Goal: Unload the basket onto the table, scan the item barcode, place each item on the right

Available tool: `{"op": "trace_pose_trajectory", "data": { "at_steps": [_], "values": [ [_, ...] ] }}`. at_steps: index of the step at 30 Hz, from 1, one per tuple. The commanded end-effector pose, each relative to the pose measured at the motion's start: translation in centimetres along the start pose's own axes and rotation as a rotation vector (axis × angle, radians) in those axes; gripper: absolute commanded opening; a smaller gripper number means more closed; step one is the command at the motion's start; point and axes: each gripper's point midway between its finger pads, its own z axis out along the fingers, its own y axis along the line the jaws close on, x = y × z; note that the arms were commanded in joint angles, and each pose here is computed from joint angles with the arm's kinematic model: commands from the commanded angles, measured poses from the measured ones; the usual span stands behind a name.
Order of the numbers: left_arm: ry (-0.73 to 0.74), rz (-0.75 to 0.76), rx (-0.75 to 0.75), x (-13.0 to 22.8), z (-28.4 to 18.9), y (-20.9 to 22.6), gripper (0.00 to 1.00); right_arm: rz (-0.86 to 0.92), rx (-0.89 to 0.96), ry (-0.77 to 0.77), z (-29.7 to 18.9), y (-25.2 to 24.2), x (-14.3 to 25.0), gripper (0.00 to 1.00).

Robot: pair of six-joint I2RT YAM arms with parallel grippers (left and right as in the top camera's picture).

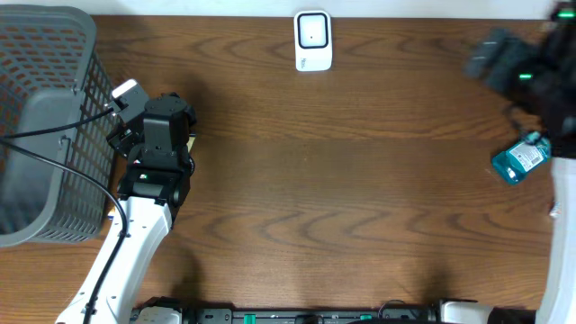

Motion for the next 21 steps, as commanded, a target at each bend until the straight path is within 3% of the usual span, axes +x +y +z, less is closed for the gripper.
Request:
{"op": "trace_pose_trajectory", "data": {
  "at_steps": [1, 9, 19, 21],
  "values": [
    [-0.003, 0.004, -0.029, 0.2, 0.2, 0.6, 0.98, 0.021, -0.054, 0.123, 3.0, 2.9, 3.1, 0.99],
    [-0.003, 0.004, -0.029, 0.2, 0.2, 0.6, 0.98, 0.046, 0.052, 0.37, 10.1, 2.7, 10.7, 0.99],
    [-0.003, -0.003, -0.022, 0.2, 0.2, 0.5, 0.98, 0.063, 0.148, 0.504, 12.8, 0.0, 16.4, 0.97],
    [0.065, 0.023, 0.04, 1.6, 0.2, -0.5, 0.98, 0.072, 0.156, 0.519, 13.3, -0.4, 17.3, 0.98]
  ]
}}
